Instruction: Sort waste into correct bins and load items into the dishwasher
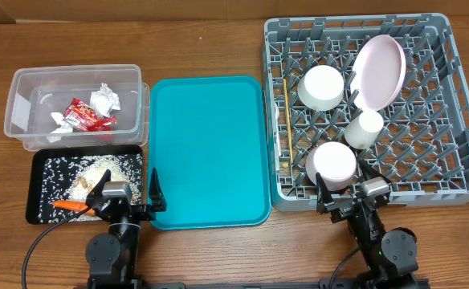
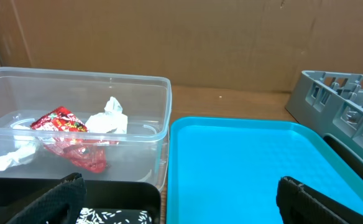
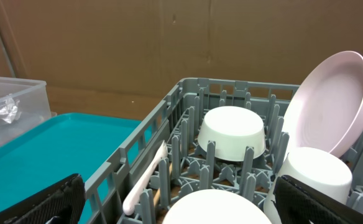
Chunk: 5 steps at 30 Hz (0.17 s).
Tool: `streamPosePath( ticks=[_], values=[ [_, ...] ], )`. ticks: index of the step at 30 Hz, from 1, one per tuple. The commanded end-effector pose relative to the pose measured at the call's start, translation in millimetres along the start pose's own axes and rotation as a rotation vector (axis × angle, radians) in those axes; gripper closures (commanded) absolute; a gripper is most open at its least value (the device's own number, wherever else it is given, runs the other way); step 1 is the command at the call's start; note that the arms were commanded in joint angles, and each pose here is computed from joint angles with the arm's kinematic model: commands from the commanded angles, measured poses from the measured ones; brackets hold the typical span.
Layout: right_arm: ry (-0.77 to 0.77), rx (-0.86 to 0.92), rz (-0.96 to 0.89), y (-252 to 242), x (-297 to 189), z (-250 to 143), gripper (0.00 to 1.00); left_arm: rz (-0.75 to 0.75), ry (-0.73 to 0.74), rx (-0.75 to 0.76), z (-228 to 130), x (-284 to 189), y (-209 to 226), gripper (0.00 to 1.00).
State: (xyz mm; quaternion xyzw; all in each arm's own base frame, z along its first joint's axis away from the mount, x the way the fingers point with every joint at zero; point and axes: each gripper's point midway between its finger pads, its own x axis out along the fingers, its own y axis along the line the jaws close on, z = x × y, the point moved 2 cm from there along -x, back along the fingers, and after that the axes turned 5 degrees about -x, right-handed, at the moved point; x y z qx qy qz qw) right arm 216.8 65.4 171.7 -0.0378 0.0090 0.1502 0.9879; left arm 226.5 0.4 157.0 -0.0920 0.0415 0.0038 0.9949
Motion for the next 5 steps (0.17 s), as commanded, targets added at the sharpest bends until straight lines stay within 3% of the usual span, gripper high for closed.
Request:
streamPosePath(
  ticks=[1, 5],
  values=[
    [-0.005, 0.004, 0.003, 1.1, 0.1, -1.6, 0.00, -0.003, -0.006, 0.023, 0.2, -0.4, -0.9, 0.00],
    [-0.005, 0.004, 0.003, 1.1, 0.1, -1.6, 0.00, -0.003, -0.006, 0.023, 0.2, -0.4, -0.9, 0.00]
  ],
)
